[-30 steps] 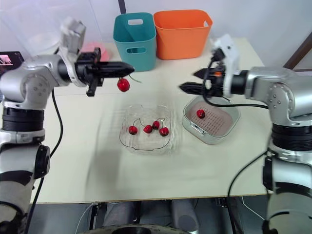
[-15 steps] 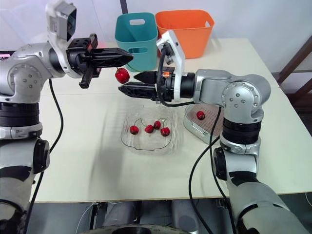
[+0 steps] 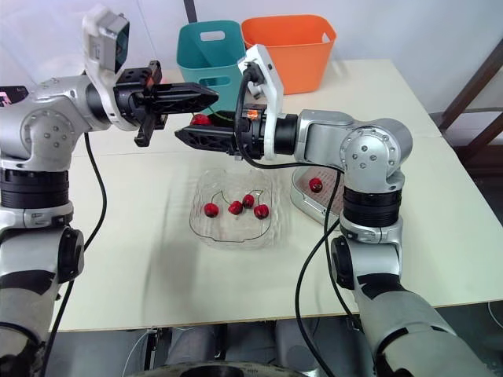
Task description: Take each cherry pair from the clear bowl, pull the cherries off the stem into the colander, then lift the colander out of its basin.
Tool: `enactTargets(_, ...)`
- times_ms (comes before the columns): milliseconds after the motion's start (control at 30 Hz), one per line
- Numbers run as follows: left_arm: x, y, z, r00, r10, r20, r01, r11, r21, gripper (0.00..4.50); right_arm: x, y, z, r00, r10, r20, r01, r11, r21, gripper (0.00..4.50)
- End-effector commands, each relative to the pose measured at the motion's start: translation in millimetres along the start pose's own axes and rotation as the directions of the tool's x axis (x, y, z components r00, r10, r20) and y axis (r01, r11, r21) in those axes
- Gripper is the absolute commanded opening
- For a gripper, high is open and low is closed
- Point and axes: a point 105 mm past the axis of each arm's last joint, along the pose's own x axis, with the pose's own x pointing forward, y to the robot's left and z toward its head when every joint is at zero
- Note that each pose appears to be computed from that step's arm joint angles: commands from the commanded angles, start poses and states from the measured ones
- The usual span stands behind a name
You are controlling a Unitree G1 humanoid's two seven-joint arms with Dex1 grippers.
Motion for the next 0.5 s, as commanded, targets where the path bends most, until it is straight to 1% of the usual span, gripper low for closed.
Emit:
enactTargets(33, -0.8, -3.4, 10.9, 1.0, -0.006, 0.024, 0.005, 0.999, 0.05, 0.0, 4.4, 8.3, 10.4, 0.999, 0.027, 0.032, -0.026, 0.999, -0.036, 4.39)
enactTargets(67, -0.9, -3.5, 10.7, 1.0, -0.006, 0.024, 0.005, 0.999, 0.05, 0.0, 4.5, 8.3, 10.6, 0.999, 0.026, 0.034, -0.025, 0.999, -0.036, 4.39)
enactTargets(100, -1.1, -3.6, 10.5, 1.0, -0.005, 0.024, 0.004, 0.999, 0.049, 0.0, 4.6, 8.6, 10.6, 0.999, 0.026, 0.035, -0.025, 0.999, -0.038, 3.89)
enactTargets(133, -1.4, -3.7, 10.2, 1.0, -0.004, 0.024, 0.003, 0.999, 0.047, 0.0, 4.6, 8.5, 10.6, 0.999, 0.025, 0.036, -0.023, 0.999, -0.037, 3.54)
enactTargets(167, -1.8, -3.8, 10.0, 1.0, -0.004, 0.023, 0.002, 0.999, 0.046, 0.0, 4.6, 8.5, 10.5, 0.999, 0.024, 0.036, -0.022, 0.999, -0.038, 3.04)
enactTargets(200, -2.1, -3.8, 9.8, 1.0, -0.003, 0.023, 0.001, 0.999, 0.045, 0.0, 4.6, 8.6, 10.2, 0.999, 0.023, 0.034, -0.022, 0.999, -0.038, 2.71)
enactTargets(300, -2.9, -3.6, 9.4, 1.0, 0.0, 0.021, -0.001, 0.999, 0.043, 0.0, 5.0, 8.4, 9.7, 0.999, 0.02, 0.033, -0.018, 0.999, -0.036, 1.15)
enactTargets(333, -3.0, -3.6, 9.4, 1.0, 0.001, 0.022, -0.002, 0.999, 0.042, 0.0, 5.0, 8.4, 9.3, 0.999, 0.019, 0.031, -0.017, 0.999, -0.037, 0.72)
enactTargets(367, -3.1, -3.6, 9.4, 1.0, 0.002, 0.021, -0.002, 0.999, 0.042, 0.0, 5.2, 8.3, 9.0, 0.999, 0.018, 0.03, -0.017, 0.999, -0.036, 0.43)
enactTargets(500, -3.6, -3.1, 9.9, 1.0, 0.004, 0.022, -0.005, 0.999, 0.041, 0.0, 5.4, 7.9, 6.9, 1.0, 0.012, 0.018, -0.011, 0.999, -0.039, 0.43)
